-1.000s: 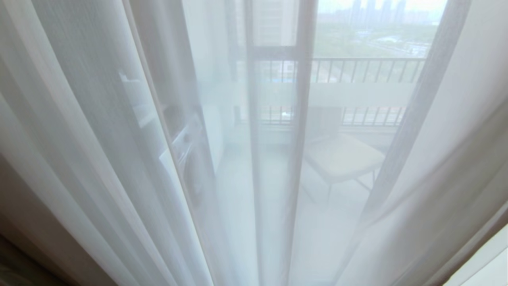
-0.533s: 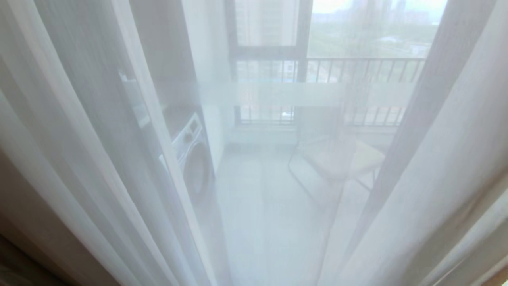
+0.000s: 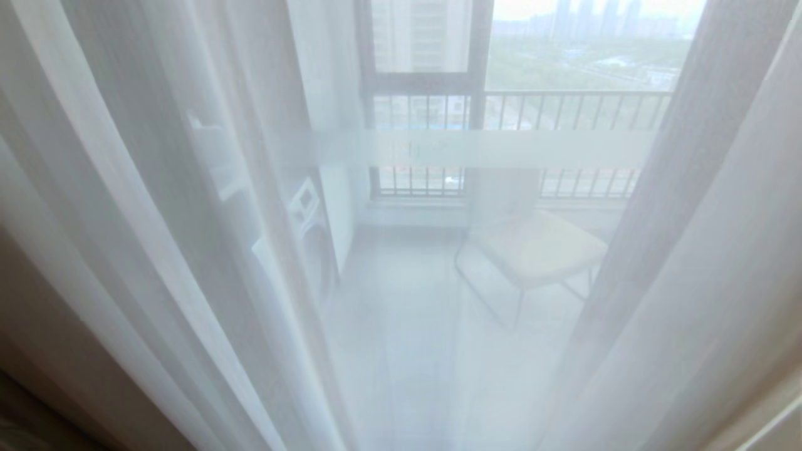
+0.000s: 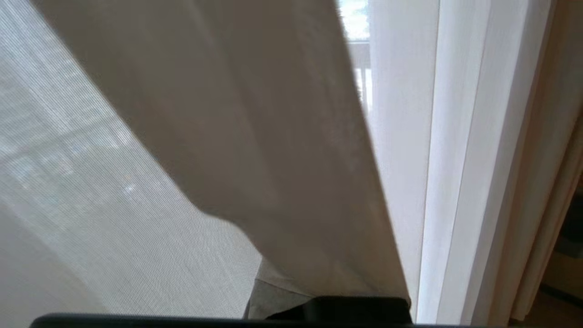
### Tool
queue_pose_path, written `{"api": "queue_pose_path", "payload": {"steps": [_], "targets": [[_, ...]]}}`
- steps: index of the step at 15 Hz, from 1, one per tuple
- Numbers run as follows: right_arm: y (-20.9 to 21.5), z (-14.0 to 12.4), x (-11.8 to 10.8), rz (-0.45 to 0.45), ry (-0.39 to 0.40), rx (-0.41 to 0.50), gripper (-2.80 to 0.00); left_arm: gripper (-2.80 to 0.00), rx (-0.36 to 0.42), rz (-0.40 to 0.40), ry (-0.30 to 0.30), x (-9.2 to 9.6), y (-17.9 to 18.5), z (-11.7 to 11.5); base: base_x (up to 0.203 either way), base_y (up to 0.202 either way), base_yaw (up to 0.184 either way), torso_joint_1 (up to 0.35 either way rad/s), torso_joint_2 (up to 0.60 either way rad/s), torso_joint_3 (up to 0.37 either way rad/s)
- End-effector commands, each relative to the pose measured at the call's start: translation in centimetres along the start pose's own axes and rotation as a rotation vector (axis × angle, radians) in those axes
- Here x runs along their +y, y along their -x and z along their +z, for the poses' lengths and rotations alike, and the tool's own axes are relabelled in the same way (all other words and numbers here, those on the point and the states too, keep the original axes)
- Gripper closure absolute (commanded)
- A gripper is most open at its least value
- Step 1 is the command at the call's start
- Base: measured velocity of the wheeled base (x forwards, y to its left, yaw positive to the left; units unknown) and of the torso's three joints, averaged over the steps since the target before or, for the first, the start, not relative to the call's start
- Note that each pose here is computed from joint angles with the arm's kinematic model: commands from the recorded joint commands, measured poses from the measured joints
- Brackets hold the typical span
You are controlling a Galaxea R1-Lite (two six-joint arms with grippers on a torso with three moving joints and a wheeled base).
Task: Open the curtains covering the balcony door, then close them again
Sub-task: Close the inner curtains on both sides
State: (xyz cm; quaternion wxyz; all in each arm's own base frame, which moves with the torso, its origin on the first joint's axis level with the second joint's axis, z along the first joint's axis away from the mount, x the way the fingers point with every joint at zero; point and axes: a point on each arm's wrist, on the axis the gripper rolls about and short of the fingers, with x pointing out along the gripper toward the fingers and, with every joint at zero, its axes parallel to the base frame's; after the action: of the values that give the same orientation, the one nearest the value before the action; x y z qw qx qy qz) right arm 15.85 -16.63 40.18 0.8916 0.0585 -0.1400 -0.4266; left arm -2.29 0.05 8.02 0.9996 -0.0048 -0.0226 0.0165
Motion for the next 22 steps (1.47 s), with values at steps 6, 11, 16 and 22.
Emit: {"api": "queue_pose_path", "payload": {"steps": [6, 11, 16, 22], "targets": [[-1.9, -1.8, -1.4, -0.058, 0.014, 0.054, 0.00, 0.00, -0.001, 0.001, 0.001, 0.0, 0.0, 0.0, 0.000, 0.000, 0.000, 0.000, 0.00, 0.000], [-1.0, -1.8, -0.8, 0.144, 0.017, 0.070, 0.00, 0.00, -0.001, 0.001, 0.002, 0.0, 0.0, 0.0, 0.000, 0.000, 0.000, 0.000, 0.00, 0.000], [2.1, -1.7, 2.5, 0.513, -0.007, 0.059, 0.00, 0.00, -0.001, 0.002, 0.000, 0.0, 0.0, 0.0, 0.000, 0.000, 0.000, 0.000, 0.00, 0.000], [6.8, -2.1, 8.3, 0.909, -0.084, 0.115, 0.00, 0.00, -0.001, 0.001, 0.002, 0.0, 0.0, 0.0, 0.000, 0.000, 0.000, 0.000, 0.00, 0.000]]}}
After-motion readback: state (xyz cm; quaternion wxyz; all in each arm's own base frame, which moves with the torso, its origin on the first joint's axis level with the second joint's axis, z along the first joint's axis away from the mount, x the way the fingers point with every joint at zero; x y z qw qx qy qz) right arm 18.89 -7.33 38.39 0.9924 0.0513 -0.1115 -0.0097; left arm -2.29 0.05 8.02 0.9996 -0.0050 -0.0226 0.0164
